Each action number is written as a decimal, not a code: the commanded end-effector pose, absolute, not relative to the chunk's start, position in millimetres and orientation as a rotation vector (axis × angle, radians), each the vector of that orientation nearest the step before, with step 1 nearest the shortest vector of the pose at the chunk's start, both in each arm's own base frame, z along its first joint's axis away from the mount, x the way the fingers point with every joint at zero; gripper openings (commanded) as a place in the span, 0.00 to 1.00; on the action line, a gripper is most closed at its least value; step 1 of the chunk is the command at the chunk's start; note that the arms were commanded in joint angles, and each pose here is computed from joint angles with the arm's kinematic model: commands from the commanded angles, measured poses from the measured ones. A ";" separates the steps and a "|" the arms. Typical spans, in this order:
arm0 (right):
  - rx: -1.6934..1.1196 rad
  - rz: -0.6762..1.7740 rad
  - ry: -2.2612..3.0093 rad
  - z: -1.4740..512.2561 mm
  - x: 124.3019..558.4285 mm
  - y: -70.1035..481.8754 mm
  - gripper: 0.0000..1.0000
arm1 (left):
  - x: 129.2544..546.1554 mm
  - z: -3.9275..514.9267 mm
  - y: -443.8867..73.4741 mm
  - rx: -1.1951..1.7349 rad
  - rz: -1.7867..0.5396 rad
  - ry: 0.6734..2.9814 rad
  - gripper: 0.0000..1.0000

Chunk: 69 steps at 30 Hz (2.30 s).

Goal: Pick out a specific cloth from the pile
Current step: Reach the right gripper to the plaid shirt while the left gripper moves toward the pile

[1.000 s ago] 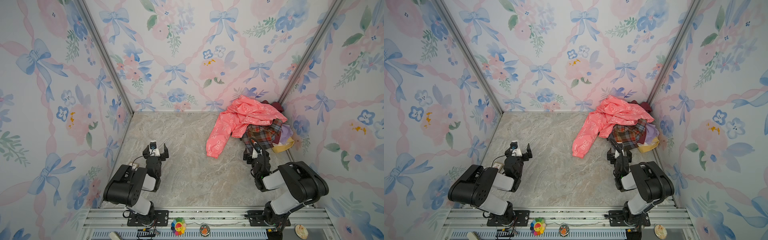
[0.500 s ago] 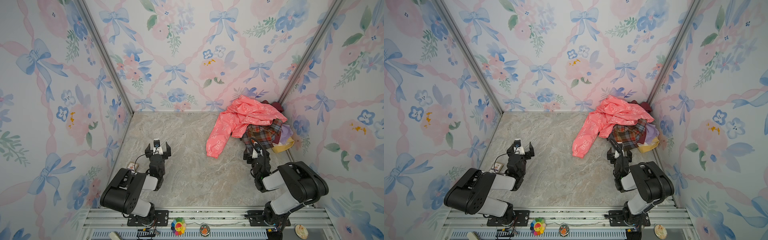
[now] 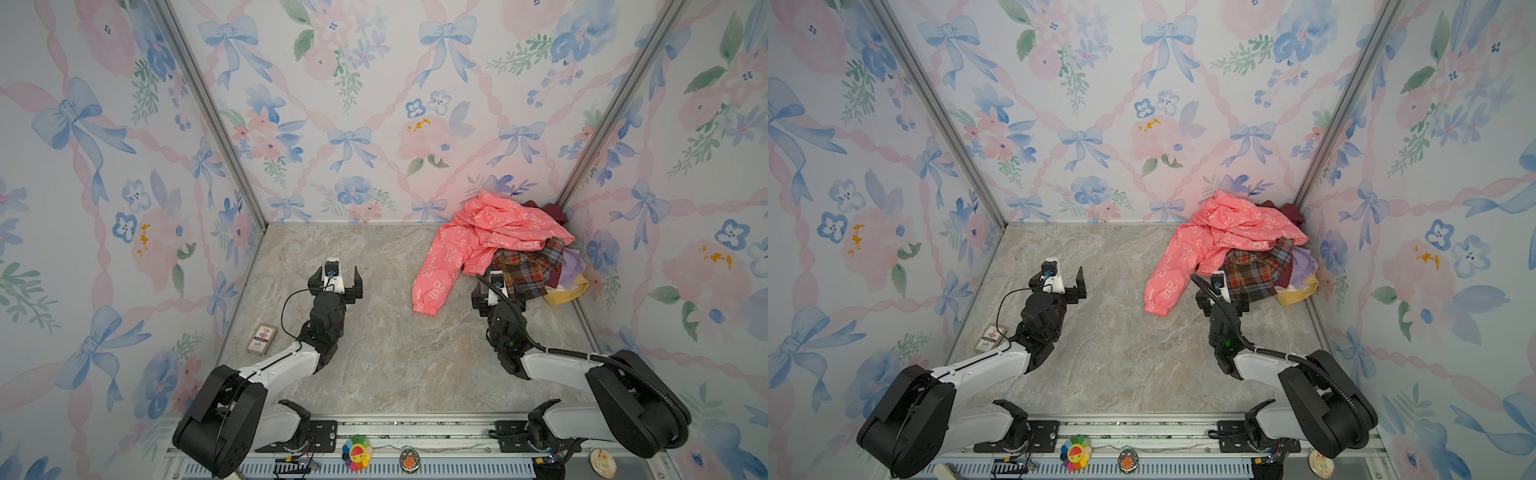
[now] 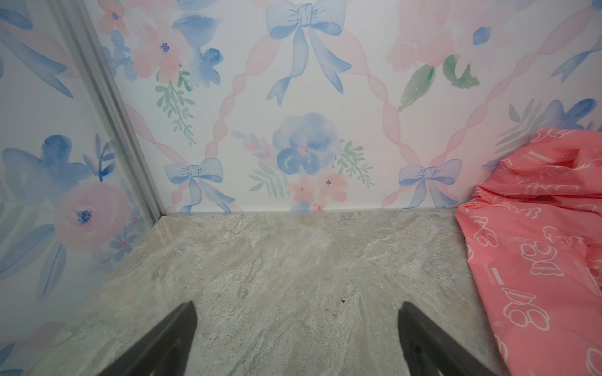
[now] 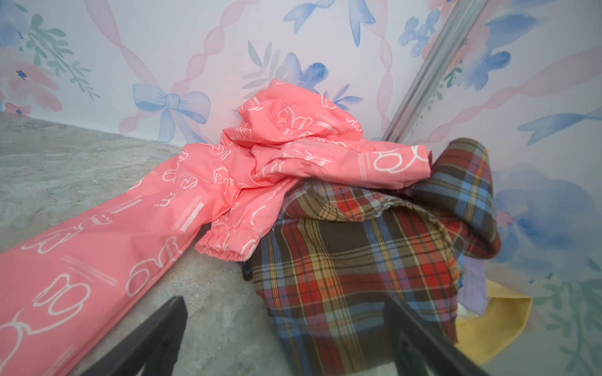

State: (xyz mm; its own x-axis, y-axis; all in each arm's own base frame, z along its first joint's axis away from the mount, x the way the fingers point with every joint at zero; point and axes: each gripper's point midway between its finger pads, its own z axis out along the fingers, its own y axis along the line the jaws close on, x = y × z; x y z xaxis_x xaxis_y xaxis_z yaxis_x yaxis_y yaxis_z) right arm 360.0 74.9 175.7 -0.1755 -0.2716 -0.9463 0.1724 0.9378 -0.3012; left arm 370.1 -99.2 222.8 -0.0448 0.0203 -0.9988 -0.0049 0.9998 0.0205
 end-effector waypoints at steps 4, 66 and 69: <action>-0.270 -0.672 1.811 200.5 346.5 110.1 0.97 | 360.2 247.0 -133.3 0.060 -0.174 1.639 0.98; 0.693 0.040 2.187 237.5 314.2 -40.9 1.00 | 258.7 242.8 -341.0 0.620 -0.759 1.773 0.98; 0.712 0.071 2.190 228.3 317.8 -37.8 0.99 | 257.7 241.1 -341.4 0.623 -0.756 1.776 0.98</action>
